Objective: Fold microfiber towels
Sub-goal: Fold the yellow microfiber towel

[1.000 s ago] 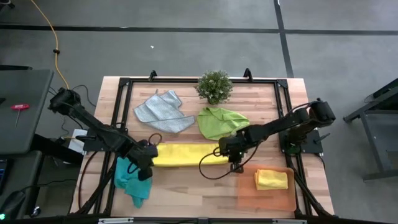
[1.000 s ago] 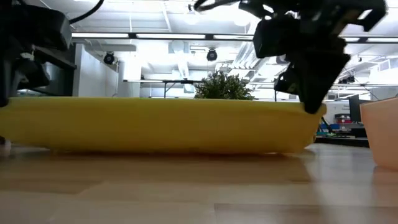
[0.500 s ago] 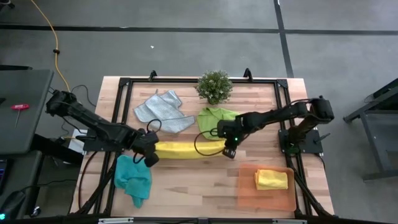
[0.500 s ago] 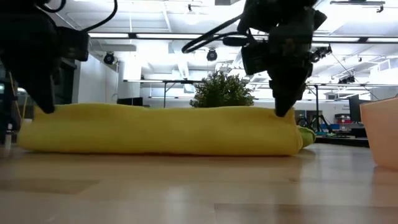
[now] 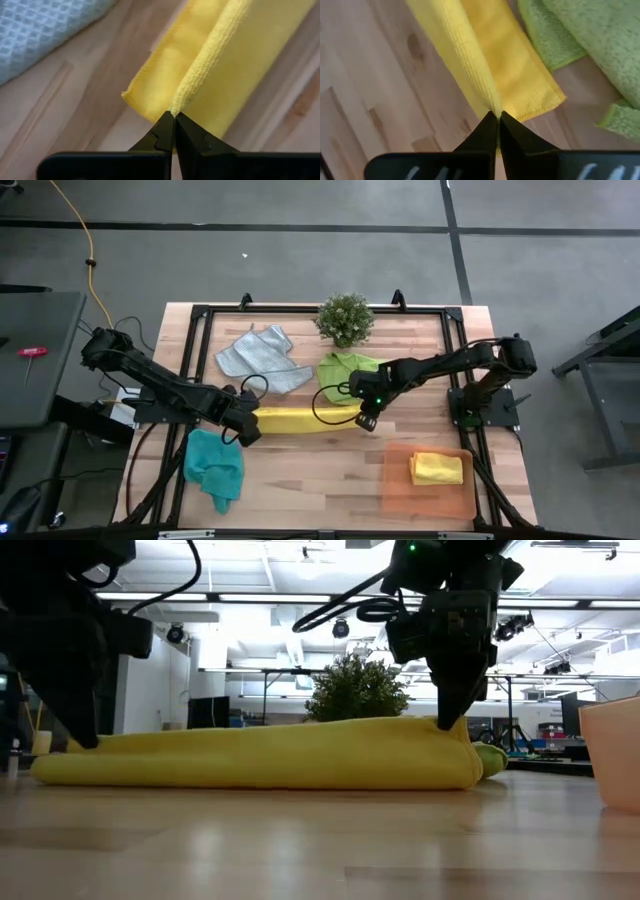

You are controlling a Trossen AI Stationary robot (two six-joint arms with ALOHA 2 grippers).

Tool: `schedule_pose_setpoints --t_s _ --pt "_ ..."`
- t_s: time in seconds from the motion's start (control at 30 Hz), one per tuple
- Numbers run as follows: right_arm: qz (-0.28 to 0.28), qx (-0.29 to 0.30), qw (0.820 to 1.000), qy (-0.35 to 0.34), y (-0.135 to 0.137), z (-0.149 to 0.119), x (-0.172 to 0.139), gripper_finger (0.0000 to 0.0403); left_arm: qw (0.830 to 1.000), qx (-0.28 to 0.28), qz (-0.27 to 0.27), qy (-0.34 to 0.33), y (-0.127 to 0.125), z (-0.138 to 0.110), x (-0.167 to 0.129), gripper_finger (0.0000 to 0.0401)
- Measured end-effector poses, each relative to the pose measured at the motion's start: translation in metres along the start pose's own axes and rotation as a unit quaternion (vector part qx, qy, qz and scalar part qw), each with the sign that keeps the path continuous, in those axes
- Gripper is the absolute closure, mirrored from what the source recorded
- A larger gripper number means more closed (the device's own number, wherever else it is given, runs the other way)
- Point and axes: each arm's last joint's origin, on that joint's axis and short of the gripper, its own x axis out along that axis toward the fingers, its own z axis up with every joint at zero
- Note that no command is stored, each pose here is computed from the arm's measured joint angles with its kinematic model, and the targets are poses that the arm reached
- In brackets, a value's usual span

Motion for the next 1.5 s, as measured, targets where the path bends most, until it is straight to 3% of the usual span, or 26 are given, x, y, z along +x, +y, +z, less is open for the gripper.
schedule_pose_setpoints --t_s 0.37,0.53,0.7,0.83,1.0,1.2,1.33,1.5 --pt "-0.012 0.017 1.0 -0.006 -0.001 0.0 0.0 0.038 1.0 0.004 0.016 -0.013 0.001 0.0 0.001 0.0363" --pt "-0.04 0.02 0.999 -0.02 -0.003 0.001 0.0 0.0319 0.999 0.02 0.027 -0.023 0.002 0.001 0.001 0.032" --pt "-0.084 -0.017 0.995 -0.048 -0.007 0.003 -0.005 0.0249 0.999 0.028 0.039 -0.015 0.013 0.004 -0.005 0.0268" --pt "-0.089 -0.015 0.994 -0.058 -0.014 0.003 -0.021 0.0216 0.999 0.027 0.011 -0.027 0.026 0.008 -0.022 0.0233" --pt "-0.086 0.008 0.995 -0.053 -0.017 -0.017 -0.046 0.0206 0.993 0.028 -0.07 -0.094 0.032 0.008 -0.05 0.021" --pt "-0.018 0.109 0.991 -0.069 -0.035 -0.062 -0.041 0.0205 0.976 0.025 -0.166 -0.137 0.033 -0.008 -0.042 0.021" --pt "0.061 0.203 0.97 -0.119 -0.045 -0.078 -0.027 0.0205 0.973 0.007 -0.186 -0.138 0.034 -0.019 -0.019 0.0214" --pt "0.104 0.275 0.946 -0.139 -0.053 -0.087 -0.009 0.0205 0.971 0.0 -0.196 -0.139 0.033 -0.025 0.0 0.0219"
